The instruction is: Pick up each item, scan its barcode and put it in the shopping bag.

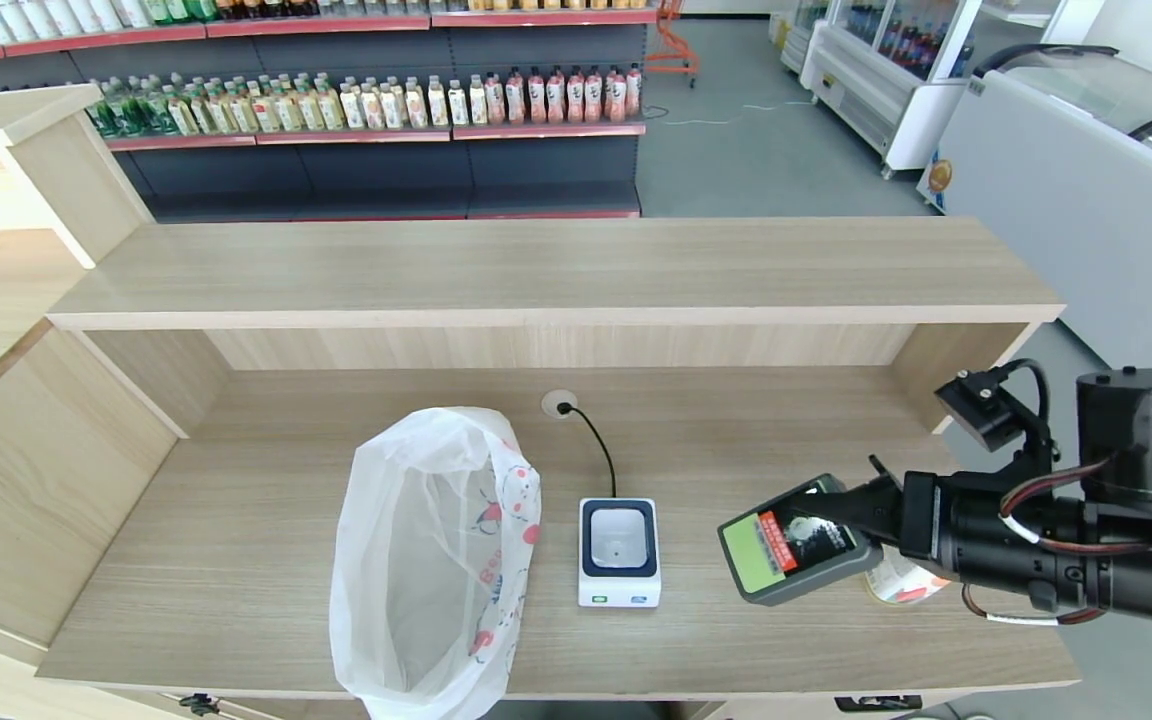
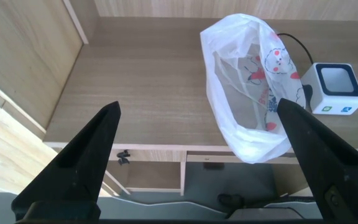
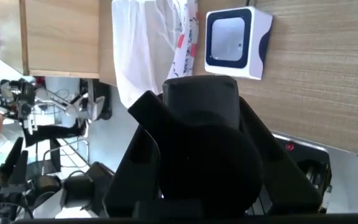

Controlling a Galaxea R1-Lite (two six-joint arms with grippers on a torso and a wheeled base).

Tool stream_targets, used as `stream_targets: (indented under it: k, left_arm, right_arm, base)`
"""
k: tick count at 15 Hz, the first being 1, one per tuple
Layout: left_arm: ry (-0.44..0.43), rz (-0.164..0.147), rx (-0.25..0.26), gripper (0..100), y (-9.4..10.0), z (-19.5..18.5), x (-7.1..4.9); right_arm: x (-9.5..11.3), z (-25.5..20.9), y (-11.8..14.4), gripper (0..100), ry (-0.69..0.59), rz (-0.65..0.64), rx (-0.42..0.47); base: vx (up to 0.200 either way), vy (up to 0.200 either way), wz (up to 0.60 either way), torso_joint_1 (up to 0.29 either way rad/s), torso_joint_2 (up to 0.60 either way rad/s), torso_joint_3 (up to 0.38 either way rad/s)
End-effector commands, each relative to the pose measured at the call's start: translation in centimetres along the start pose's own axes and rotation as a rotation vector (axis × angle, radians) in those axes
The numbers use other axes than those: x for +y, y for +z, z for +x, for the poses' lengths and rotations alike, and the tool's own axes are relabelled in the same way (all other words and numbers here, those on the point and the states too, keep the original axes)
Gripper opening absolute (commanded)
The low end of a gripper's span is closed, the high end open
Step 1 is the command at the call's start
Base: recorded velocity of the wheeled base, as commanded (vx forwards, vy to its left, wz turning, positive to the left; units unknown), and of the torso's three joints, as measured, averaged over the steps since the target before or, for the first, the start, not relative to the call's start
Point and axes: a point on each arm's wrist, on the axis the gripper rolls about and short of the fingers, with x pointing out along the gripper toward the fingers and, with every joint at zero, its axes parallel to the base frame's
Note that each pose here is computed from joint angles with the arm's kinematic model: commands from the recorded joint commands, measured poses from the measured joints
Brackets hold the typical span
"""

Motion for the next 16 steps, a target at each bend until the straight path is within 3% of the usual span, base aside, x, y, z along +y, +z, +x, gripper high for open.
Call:
stream_targets:
  k: [1,8,12,16]
  left_arm:
    - [0.001,0.0,0.0,100,0.0,0.0,0.0]
    - [0.001,0.0,0.0,100,0.0,0.0,0.0]
    - [0.001,0.003,0.0,100,0.0,0.0,0.0]
    - [0.001,0.003,0.0,100,0.0,0.0,0.0]
  right_arm:
    - [-0.1,0.9,-0.1,0,0.003,-0.004,0.01]
    - [-0.5,3.5,-1.1,0,-0.06,-0.026,0.021]
    - [-3.4,7.3,-2.1,0,-0.189,-0.118,-0.075]
    - [-4.5,8.7,-3.0,0,-0.204,-0.149,-0.033]
  base:
    - [0.0,0.0,0.0,0.0,0.0,0.0]
    - [0.0,0.2,0.0,0.007,0.0,0.002]
    - [0.0,0.0,0.0,0.0,0.0,0.0]
    - [0.0,0.0,0.0,0.0,0.0,0.0]
